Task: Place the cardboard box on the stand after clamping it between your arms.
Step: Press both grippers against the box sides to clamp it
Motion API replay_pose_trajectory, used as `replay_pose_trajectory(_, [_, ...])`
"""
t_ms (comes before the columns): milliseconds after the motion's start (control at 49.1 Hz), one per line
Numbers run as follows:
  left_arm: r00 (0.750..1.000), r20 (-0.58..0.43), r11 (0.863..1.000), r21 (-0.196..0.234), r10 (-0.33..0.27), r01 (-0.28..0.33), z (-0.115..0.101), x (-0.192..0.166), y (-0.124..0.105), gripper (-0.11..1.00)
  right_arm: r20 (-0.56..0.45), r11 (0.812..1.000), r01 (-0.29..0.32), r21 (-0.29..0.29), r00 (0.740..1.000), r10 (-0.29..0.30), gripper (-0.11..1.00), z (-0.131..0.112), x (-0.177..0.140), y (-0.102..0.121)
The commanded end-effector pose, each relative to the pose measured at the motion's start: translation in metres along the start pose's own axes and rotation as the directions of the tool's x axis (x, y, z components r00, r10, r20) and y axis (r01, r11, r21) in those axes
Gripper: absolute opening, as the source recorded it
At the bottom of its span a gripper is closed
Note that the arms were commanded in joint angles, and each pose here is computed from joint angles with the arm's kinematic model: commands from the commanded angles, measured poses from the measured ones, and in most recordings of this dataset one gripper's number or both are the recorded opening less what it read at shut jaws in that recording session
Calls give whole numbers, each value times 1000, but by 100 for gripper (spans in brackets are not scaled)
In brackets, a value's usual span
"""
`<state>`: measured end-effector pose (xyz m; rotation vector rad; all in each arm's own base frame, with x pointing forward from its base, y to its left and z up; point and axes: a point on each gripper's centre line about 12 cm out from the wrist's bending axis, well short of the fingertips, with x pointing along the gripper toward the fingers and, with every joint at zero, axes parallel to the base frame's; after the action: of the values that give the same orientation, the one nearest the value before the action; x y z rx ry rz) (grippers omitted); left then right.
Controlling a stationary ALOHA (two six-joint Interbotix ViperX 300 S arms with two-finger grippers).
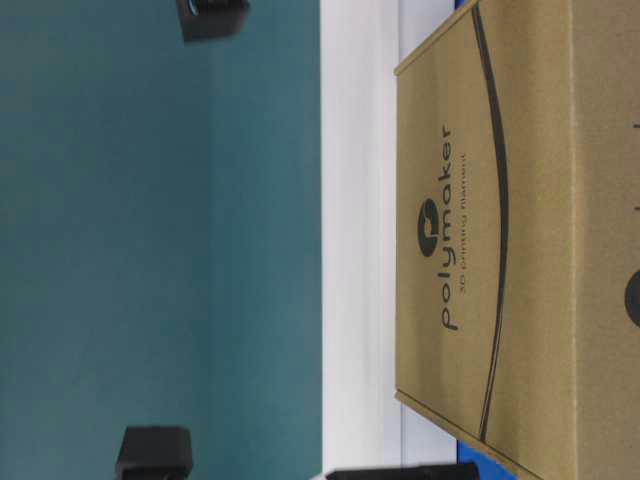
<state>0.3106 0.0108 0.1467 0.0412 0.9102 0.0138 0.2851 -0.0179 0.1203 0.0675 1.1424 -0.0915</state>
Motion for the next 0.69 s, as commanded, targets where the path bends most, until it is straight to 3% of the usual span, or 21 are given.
replay_pose_trajectory(0, [1000, 30, 1000, -5, 9, -9, 11, 2, 5, 86, 38, 1000, 0, -26, 999, 1, 99, 17, 2, 0])
replay_pose_trajectory(265, [1000, 10, 1000, -10, 12, -12, 17, 16, 7, 86, 44, 999, -1, -40, 999, 2, 99, 34, 16, 2])
replay_pose_trajectory(672, [1000, 2, 1000, -3, 9, -9, 18, 21, 6, 86, 52, 999, -1, -43, 999, 3, 99, 40, 19, 2])
